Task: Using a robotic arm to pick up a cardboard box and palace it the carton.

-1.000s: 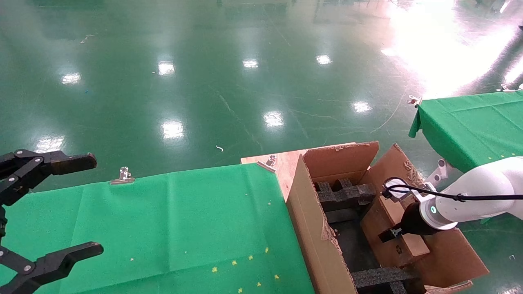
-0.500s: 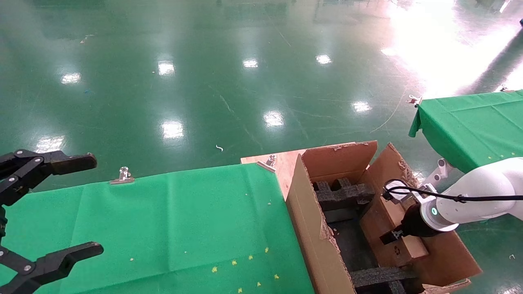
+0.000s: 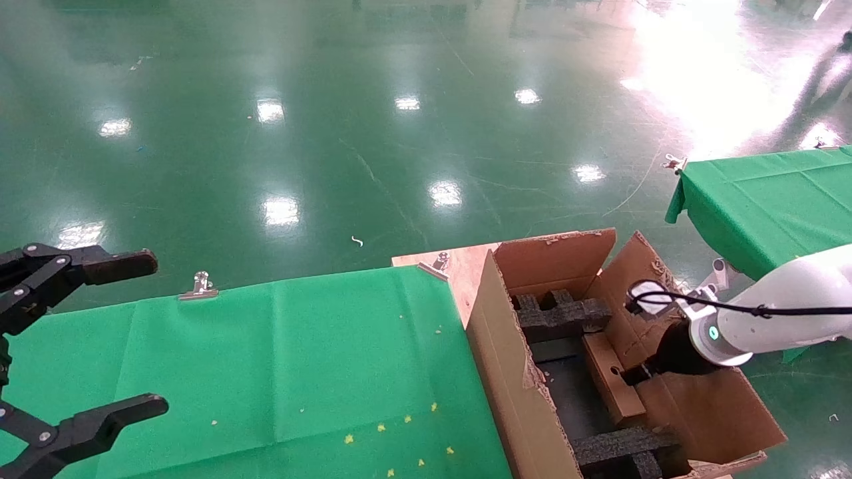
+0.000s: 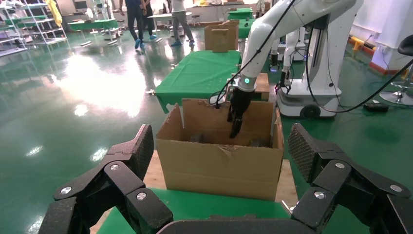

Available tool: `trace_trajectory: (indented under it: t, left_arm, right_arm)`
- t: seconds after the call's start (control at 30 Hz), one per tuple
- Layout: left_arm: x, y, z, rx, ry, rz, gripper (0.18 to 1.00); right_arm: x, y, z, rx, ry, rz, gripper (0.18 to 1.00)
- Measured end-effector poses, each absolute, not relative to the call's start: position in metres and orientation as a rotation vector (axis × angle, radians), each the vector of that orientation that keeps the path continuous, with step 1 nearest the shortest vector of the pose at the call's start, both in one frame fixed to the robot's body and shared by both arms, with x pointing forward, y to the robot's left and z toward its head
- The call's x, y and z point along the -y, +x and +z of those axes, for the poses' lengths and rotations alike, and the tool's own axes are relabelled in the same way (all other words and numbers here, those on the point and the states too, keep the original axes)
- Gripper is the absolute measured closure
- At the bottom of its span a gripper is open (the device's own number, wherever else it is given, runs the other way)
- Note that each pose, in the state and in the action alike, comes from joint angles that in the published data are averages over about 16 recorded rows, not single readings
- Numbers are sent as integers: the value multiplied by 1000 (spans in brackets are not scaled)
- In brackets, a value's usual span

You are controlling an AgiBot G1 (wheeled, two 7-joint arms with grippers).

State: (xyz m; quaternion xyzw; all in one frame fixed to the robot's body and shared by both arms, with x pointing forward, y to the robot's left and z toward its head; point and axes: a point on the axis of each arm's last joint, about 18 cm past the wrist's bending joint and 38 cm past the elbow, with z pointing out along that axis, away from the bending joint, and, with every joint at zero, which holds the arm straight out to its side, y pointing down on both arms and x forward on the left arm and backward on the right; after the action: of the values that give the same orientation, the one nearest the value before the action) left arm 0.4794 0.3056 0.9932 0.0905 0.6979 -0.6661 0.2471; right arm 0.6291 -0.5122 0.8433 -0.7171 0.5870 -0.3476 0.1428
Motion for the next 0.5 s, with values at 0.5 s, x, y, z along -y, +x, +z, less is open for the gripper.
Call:
trace_trajectory:
  t: [0.5]
  left_arm:
    - [-306, 479, 993, -1903, 247, -1816, 184]
  right_arm:
    - [462, 617, 943, -1389, -1798, -960, 203]
